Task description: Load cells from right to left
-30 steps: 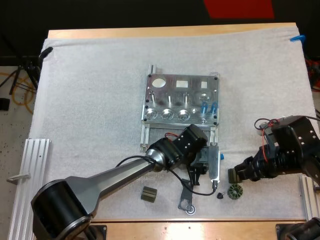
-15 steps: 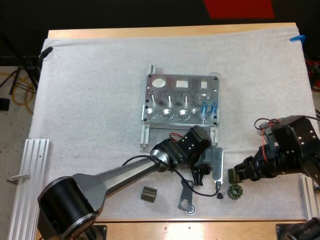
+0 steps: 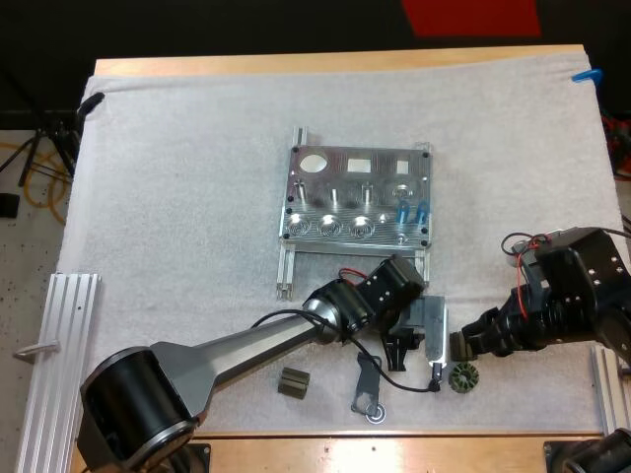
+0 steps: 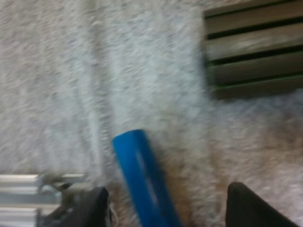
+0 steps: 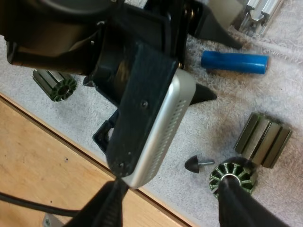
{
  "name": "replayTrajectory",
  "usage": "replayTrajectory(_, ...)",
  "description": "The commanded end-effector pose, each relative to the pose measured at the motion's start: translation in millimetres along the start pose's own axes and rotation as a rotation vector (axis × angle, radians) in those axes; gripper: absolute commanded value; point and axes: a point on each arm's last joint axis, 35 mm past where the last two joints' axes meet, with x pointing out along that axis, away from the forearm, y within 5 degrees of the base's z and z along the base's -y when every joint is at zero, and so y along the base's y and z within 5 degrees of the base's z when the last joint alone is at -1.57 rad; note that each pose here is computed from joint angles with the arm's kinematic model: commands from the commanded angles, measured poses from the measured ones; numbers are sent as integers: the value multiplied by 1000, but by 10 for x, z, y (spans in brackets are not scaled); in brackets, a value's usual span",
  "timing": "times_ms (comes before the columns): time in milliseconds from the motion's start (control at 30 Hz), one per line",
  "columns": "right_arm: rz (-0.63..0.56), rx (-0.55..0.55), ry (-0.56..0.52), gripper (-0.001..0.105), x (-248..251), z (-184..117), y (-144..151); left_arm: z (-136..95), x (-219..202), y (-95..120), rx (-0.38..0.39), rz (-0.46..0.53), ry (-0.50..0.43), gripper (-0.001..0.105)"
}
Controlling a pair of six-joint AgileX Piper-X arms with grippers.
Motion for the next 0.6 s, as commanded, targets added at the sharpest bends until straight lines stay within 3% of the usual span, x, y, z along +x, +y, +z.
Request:
replayTrajectory(0, 10, 2, -10, 46, -18, -13, 9, -200, 53, -30, -56, 39, 158, 52)
replayTrajectory(233, 10, 19, -13, 46, -18, -10, 8, -313, 30, -83, -96, 14, 271, 52)
replayTrajectory(367, 9, 19, -14, 46, -18, -9, 8, -406, -2, -107, -93, 38, 381, 52)
replayTrajectory(500, 9, 19, -14, 46, -18, -9, 8, -449, -20, -125, -82, 33, 430, 52)
replayTrajectory(567, 9, 18, -15, 46, -18, -7, 8, -464, -35, -111, -68, 79, 471, 52)
